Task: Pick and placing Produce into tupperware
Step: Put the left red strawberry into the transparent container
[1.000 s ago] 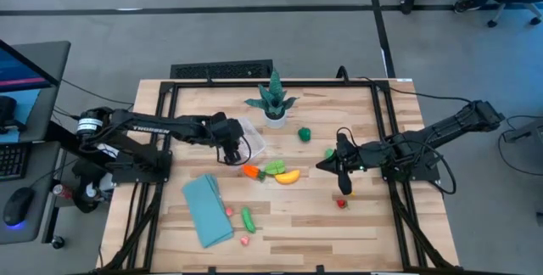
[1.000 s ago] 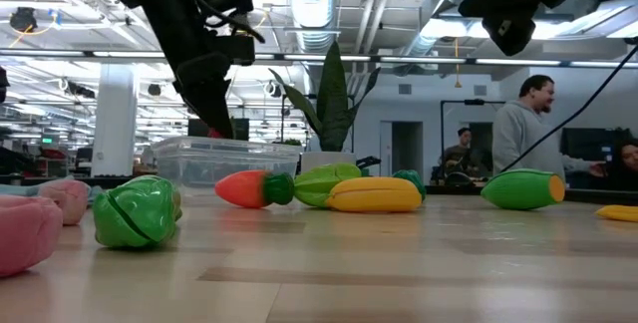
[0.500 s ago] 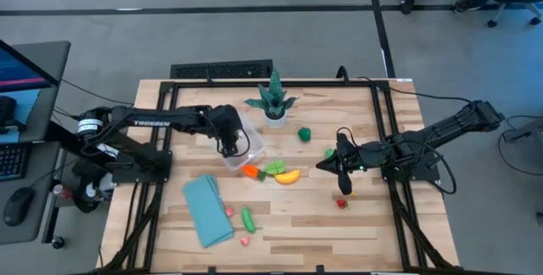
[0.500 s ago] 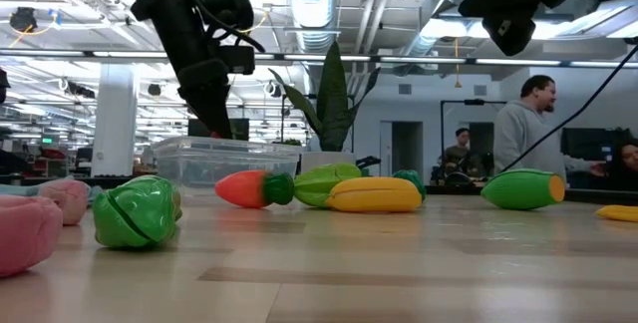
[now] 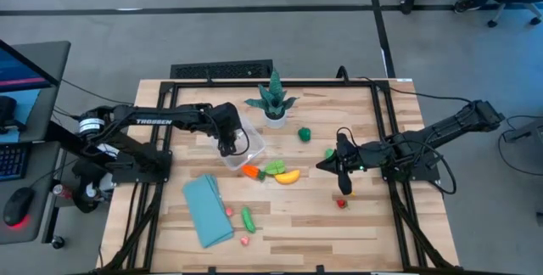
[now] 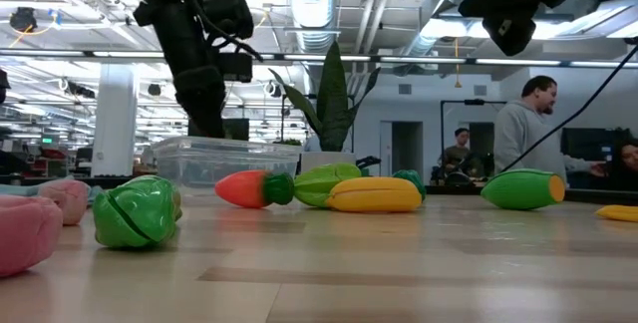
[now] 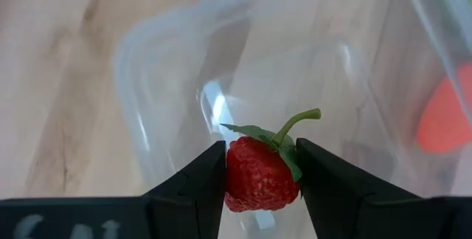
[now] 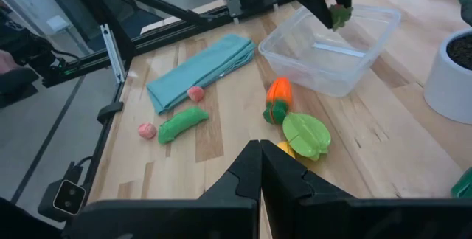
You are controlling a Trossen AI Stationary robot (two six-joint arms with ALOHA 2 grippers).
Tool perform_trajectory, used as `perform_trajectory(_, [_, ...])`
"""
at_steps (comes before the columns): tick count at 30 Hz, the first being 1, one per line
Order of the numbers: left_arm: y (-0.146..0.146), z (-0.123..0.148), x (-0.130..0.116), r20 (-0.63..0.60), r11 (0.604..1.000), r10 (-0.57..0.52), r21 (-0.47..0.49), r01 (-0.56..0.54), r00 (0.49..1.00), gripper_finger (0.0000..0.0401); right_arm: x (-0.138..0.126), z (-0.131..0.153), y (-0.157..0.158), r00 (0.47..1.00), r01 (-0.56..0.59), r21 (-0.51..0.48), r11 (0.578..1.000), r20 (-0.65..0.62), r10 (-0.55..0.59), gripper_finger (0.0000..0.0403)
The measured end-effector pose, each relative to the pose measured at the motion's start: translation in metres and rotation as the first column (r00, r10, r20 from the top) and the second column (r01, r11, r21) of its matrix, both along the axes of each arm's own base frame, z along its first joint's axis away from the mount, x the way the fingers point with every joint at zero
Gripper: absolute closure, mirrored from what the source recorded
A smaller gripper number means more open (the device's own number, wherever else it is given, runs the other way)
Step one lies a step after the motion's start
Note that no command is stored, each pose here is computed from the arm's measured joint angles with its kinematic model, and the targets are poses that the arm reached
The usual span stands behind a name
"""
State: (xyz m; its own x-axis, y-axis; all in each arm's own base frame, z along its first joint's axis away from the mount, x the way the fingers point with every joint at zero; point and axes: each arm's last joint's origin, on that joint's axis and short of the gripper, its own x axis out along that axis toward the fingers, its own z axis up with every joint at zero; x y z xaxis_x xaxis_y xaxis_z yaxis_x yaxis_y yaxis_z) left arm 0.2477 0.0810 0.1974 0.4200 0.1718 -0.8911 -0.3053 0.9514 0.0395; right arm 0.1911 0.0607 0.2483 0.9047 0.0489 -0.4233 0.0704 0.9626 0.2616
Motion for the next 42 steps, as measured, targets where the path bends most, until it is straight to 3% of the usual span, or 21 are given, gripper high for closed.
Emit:
perform_trajectory(11, [-0.001, -0.012, 0.007, -0.03, 1.0, -0.016, -0.008, 0.016, 0.999, 0.0256, 0.0, 0.0, 0.0, 1.0, 0.0, 0.0, 1.0, 0.0, 0.0, 0.0403])
perform_trajectory(42, [0.0, -0.011, 0.008, -0.022, 1.0, 0.009, 0.01, -0.008, 1.0, 0.0256, 0.0, 0.0, 0.0, 1.0, 0.001, 0.0, 1.0, 0.0, -0.001, 0.0403])
